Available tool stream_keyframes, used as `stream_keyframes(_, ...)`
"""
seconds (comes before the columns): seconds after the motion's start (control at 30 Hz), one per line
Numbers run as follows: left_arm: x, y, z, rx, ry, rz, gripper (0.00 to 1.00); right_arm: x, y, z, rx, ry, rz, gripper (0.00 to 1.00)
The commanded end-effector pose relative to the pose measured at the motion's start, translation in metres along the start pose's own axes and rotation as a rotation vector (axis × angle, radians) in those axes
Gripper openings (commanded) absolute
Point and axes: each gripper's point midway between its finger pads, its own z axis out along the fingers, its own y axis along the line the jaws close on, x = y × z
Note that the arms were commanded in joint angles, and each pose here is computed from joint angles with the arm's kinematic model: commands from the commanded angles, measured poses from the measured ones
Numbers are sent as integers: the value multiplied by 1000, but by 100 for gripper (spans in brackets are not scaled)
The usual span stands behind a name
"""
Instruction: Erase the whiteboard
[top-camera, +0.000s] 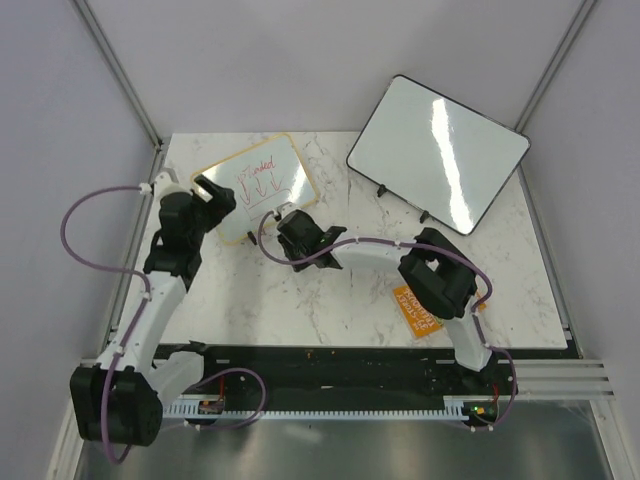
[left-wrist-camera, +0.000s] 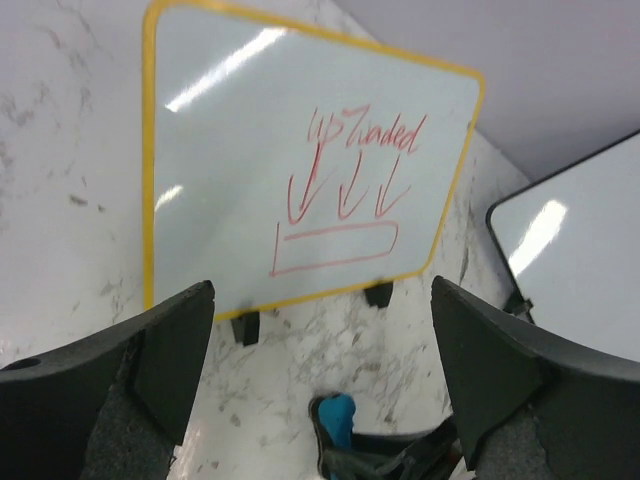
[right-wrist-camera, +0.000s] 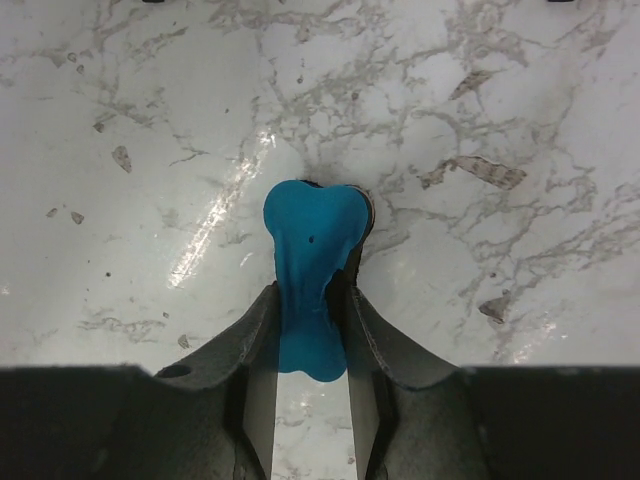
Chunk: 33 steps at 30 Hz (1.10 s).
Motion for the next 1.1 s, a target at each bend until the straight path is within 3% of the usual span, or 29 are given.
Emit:
stream_keyframes(0.0, -67, -19, 7, -101, -92, 65, 95, -46, -1, -33, -21, -147, 13, 21)
stream_keyframes(0.17, -113, -68, 13, 35, -127, 176, 93, -74, -6, -62, -17, -249, 17, 20)
stream_keyframes(0.27, -121, -68, 22, 63, -106, 168, 94, -93, -11, -77, -23, -321, 39, 20)
stream_keyframes(0.53, -77, 13, 71, -62, 55, 66, 93, -139, -15, -101, -64, -455, 82, 19)
stream_keyframes(0.77, -65, 53, 107, -153, 72, 117, 91, -156, -21, -94, -96, -500, 103, 19)
stream_keyframes(0.9, -57, 59, 119, -70, 77, 107, 94, -151, -26, -85, -125, -497, 128, 19)
stream_keyframes(0.93, -65, 53, 123, -24, 31, 109, 94, -148, -26, -81, -129, -488, 132, 19)
stream_keyframes(1.07, -54, 56, 135, 72, 78, 98, 94, -144, -29, -74, -123, -473, 141, 19)
